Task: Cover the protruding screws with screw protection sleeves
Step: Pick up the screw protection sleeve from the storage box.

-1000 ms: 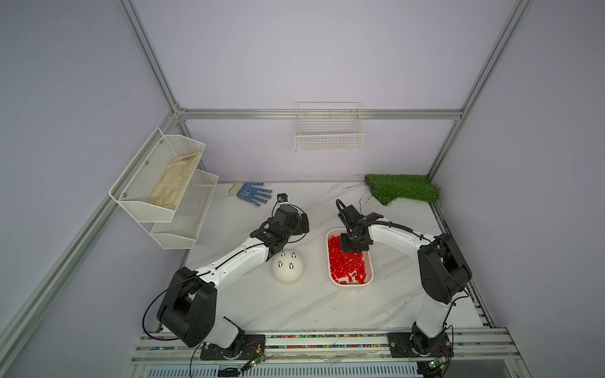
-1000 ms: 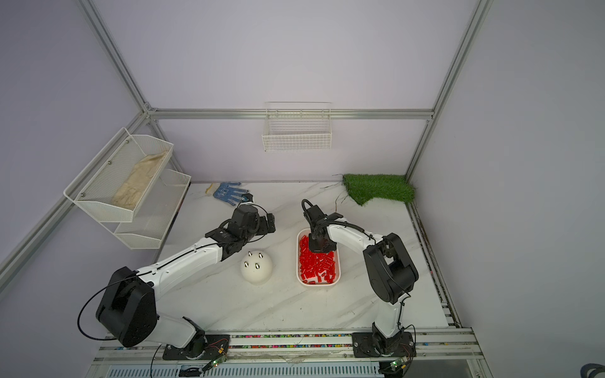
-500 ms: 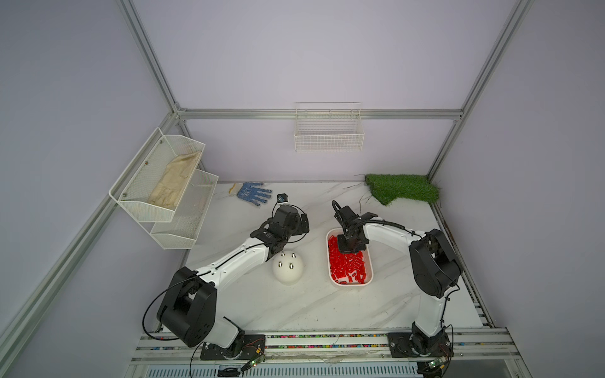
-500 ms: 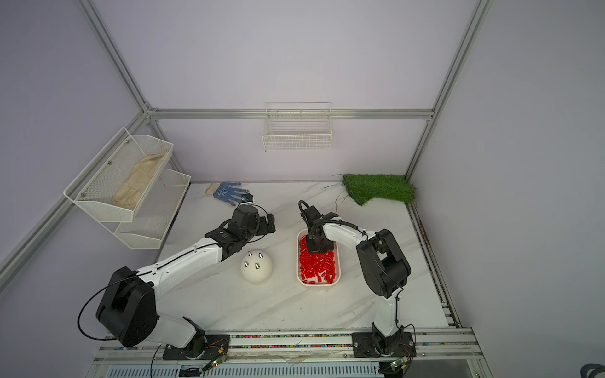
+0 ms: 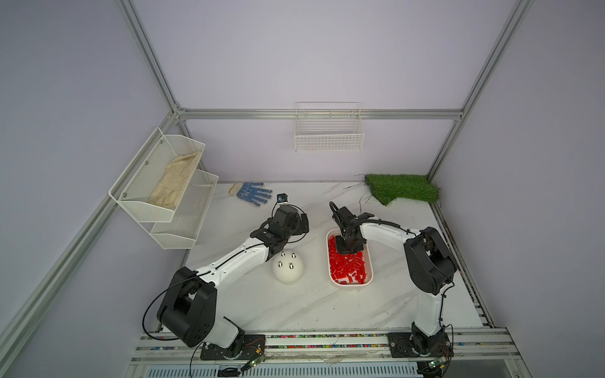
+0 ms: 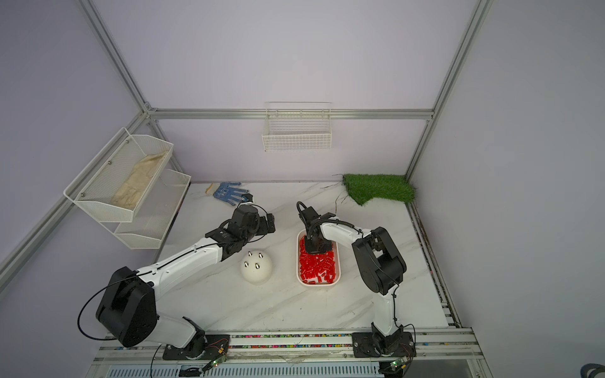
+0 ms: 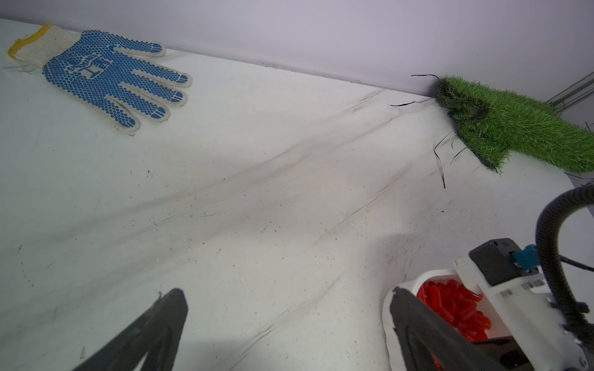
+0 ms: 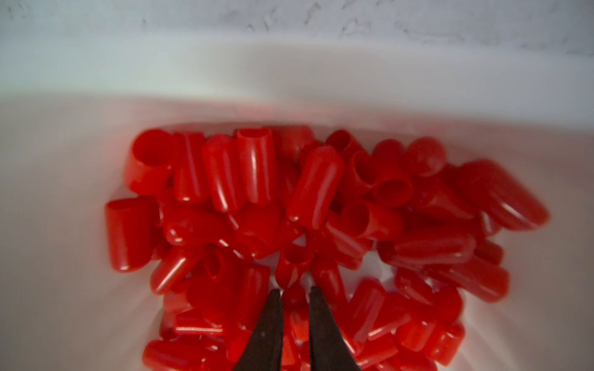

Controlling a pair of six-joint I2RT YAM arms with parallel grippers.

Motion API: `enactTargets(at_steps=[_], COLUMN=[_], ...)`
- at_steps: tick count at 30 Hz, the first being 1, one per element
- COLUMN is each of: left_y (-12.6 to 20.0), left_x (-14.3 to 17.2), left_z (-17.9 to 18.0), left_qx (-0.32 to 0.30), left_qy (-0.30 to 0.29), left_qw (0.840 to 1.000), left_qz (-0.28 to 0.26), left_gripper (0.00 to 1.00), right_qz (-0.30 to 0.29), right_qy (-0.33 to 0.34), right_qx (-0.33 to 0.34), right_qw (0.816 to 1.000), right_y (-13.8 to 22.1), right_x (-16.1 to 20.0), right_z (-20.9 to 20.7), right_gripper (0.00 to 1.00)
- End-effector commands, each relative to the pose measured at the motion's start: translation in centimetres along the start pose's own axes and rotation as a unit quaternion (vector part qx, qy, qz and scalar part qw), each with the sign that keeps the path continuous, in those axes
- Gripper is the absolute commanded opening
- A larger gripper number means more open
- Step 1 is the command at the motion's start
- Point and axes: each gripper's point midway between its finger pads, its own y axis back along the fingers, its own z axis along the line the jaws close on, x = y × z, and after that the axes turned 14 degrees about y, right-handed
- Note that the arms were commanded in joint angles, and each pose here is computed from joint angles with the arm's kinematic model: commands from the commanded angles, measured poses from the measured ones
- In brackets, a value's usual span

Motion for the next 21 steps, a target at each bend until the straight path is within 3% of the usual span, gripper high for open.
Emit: enactTargets(at_steps=[1,10,16,21], left_y=[0.6,0.8,0.8,0.9], left_x=[-0.2,-0.3,-0.3,-0.1], left_z=[0.1,0.2,0.3,0.9], left_qx=[0.007,0.006,0.005,-0.006], left_qy=[0.011,0.012,0.012,0.014], left_qw=[1.0,1.0,1.0,1.0], left_qz=[-0.013,-0.016,-0.016,-0.018], left_gripper=[1.0,1.0,1.0,1.0], right_qz=[0.013,0.014,0.007,-0.021], right_qy=[0.008,0.006,0.005,0.001], right_qx=[0.004,0.007,0.009,0.011], right_qw=[1.0,1.0,1.0,1.0], right_y=[-0.2,-0.4,-0.1,1.6], right_x=[0.3,0.2,-0.1,-0.9], right_z=[0.2,0.1,0.1,-0.1], right_gripper=[0.21,0.22,0.17,0.16])
